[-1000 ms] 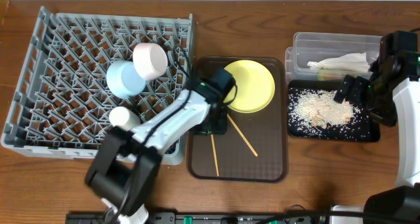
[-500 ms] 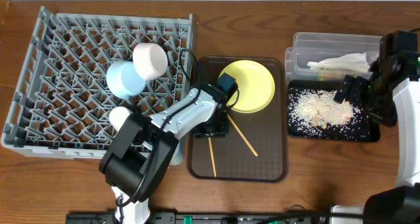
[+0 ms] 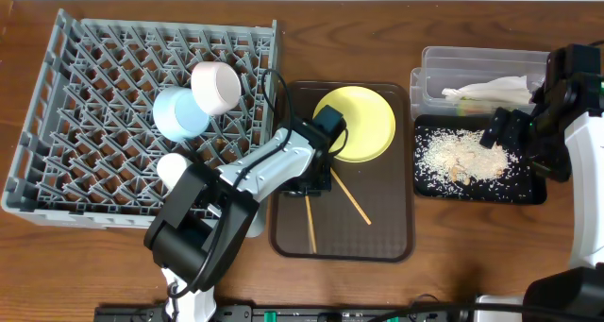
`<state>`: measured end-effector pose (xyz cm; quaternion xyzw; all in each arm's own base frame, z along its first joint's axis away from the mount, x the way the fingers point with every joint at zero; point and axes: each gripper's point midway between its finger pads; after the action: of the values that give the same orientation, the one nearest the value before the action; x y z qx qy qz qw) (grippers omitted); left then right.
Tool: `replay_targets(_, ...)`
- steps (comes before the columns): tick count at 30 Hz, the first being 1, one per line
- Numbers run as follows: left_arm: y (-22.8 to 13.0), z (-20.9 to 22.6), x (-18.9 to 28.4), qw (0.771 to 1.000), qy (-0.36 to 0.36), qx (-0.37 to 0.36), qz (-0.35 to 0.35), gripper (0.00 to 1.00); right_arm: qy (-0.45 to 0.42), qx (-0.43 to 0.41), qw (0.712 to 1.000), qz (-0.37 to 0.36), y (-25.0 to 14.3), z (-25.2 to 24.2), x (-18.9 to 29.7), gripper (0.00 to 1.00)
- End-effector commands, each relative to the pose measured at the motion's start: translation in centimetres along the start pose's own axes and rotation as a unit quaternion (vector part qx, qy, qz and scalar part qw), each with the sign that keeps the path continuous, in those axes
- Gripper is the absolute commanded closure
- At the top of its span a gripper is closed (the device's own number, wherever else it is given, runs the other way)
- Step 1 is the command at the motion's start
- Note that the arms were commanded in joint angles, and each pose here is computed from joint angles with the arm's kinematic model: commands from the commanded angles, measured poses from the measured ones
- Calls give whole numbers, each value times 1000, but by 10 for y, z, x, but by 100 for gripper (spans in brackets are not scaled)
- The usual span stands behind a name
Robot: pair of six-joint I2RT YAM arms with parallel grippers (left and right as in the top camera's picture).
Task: Sort waste into correct bins and load items into the dishwasher
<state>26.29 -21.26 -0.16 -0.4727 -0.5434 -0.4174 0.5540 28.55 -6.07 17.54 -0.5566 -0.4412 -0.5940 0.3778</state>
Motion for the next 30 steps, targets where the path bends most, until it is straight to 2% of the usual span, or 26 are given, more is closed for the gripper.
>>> replay_targets(1,-11,8,-25,999,24,-1,30,92,-4,2,1000,-10,4,-4,5,1)
replay_targets(9,8,1,3,1000,-6,-3,4,92,-4,4,1000,-10,4,-4,5,1)
replay_targets(15,31,0,71,996,-58,-40,-54,92,-4,4,1000,-10,4,-4,5,1)
replay_targets(21,51,8,150,978,-119,-78,-150,92,-4,3,1000,-10,4,-4,5,1)
replay_targets(26,73,44,190,964,-84,-83,-238,92,-4,3,1000,-10,4,-4,5,1)
replay_targets(30,84,62,195,961,-67,-97,-252,92,-4,3,1000,-10,4,-4,5,1)
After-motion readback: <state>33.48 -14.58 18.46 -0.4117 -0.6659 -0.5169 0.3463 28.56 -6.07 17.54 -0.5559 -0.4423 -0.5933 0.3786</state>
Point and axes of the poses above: each gripper's point midway between its finger pads, its own x axis back along the fingers, its own z axis along the line the jaws close on, y = z × x, and after that the axes turned 11 degrees about x, right-handed
